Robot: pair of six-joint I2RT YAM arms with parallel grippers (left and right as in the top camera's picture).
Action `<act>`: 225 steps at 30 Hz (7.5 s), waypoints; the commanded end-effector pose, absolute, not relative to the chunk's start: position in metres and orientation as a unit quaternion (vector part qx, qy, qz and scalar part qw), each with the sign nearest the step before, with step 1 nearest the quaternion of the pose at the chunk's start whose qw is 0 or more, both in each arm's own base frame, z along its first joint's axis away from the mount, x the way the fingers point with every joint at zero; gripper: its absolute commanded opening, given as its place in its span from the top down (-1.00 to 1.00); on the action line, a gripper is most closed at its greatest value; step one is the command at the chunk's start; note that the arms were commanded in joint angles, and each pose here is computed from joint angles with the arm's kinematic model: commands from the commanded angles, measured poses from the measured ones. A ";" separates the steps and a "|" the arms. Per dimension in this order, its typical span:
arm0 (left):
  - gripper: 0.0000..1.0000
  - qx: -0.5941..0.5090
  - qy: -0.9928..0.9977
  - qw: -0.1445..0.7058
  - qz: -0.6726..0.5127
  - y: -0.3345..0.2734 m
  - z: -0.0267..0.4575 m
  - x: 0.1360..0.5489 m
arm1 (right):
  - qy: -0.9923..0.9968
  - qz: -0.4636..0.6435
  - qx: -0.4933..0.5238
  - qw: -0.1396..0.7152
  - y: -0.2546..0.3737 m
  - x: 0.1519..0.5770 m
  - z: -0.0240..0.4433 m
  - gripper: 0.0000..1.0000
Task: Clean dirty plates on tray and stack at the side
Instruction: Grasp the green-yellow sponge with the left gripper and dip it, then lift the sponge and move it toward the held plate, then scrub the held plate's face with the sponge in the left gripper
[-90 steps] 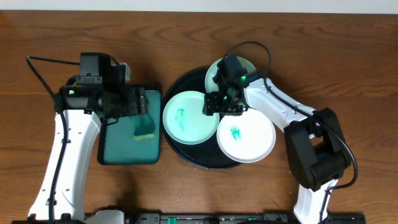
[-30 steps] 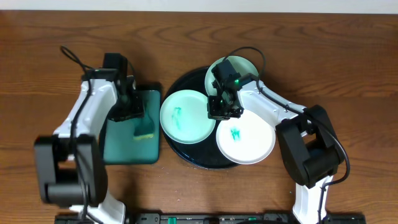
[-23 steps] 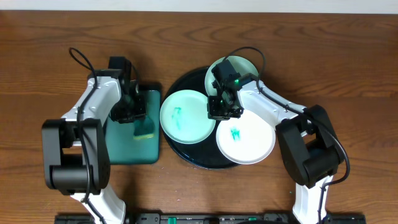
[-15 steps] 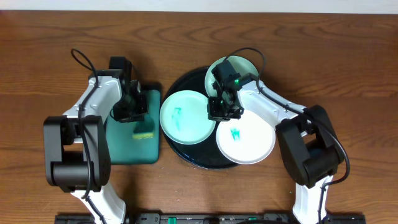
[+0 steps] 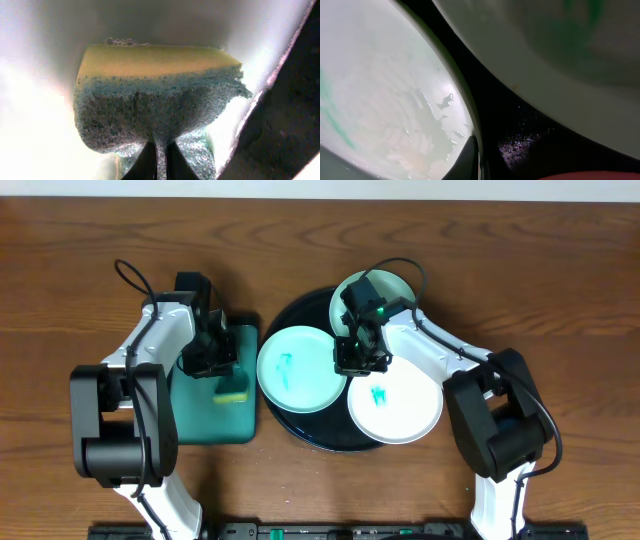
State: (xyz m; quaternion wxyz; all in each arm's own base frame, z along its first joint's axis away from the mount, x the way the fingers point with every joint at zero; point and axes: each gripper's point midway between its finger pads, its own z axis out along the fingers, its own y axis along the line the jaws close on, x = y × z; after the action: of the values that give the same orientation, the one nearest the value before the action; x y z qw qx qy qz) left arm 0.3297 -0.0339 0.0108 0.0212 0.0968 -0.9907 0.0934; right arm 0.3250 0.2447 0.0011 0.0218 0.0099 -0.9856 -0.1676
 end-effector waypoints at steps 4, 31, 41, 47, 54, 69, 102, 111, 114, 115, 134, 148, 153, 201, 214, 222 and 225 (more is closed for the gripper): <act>0.86 0.090 -0.991 0.035 0.096 -0.038 0.002 0.327 | -0.987 -0.142 0.016 0.079 0.238 0.296 -0.032 0.98; -0.57 0.117 -0.987 -0.091 0.059 -0.020 0.118 0.312 | -0.987 -0.140 0.016 0.084 0.236 0.295 -0.032 0.81; -0.22 0.113 -0.991 0.010 0.075 -0.030 0.053 0.313 | -0.987 -0.140 0.015 0.084 0.236 0.295 -0.032 0.84; -0.23 0.113 -0.989 0.061 0.069 -0.030 0.019 0.307 | -0.987 -0.140 0.015 0.083 0.236 0.295 -0.032 0.85; -0.21 0.103 -0.988 0.063 0.093 -0.038 0.004 0.314 | -0.986 -0.139 0.015 0.085 0.236 0.294 -0.031 0.84; -0.30 0.098 -0.991 0.010 0.093 -0.036 0.045 0.318 | -0.986 -0.141 0.015 0.086 0.236 0.294 -0.031 0.83; 0.14 0.099 -0.990 0.046 0.087 -0.036 -0.005 0.325 | -0.985 -0.147 0.017 0.089 0.238 0.293 -0.030 0.81; 0.86 0.096 -0.991 0.010 0.090 -0.035 0.018 0.332 | -0.985 -0.147 0.019 0.089 0.238 0.293 -0.030 0.81; 0.86 0.093 -0.992 -0.031 0.080 -0.031 0.045 0.338 | -0.985 -0.147 0.019 0.089 0.238 0.293 -0.030 0.83; 0.86 0.093 -0.992 -0.047 0.073 -0.028 0.055 0.339 | -0.985 -0.147 0.019 0.089 0.238 0.293 -0.030 0.82; 0.86 0.032 -0.922 -0.378 -0.074 -0.007 0.245 0.348 | -0.985 -0.151 0.020 0.082 0.240 0.296 -0.030 0.94; 0.86 0.029 -0.920 -0.378 -0.094 -0.005 0.246 0.347 | -0.985 -0.152 0.032 0.080 0.240 0.296 -0.031 0.97; 0.86 0.024 -0.931 -0.352 -0.099 -0.004 0.232 0.344 | -0.985 -0.152 0.032 0.079 0.241 0.297 -0.031 0.97; 0.85 0.053 -0.995 0.008 0.080 -0.156 0.002 0.318 | -0.984 -0.147 0.038 0.089 0.237 0.291 -0.030 0.97; 0.68 0.080 -0.997 -0.006 -0.016 -0.120 -0.003 0.320 | -0.984 -0.146 0.038 0.090 0.237 0.290 -0.030 0.97; 0.03 0.056 -0.998 -0.003 -0.006 -0.124 0.001 0.318 | -0.984 -0.146 0.038 0.090 0.237 0.290 -0.030 0.97; 0.03 0.043 -0.999 -0.011 0.008 -0.128 0.009 0.320 | -0.984 -0.146 0.038 0.091 0.237 0.290 -0.030 0.97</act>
State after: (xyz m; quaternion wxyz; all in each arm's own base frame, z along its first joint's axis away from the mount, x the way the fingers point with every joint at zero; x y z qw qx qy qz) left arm 0.3222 -0.1482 0.0164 -0.0128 0.0523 -0.9975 0.0464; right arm 0.3180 0.2455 0.0013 0.0353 0.0303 -0.9838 -0.1733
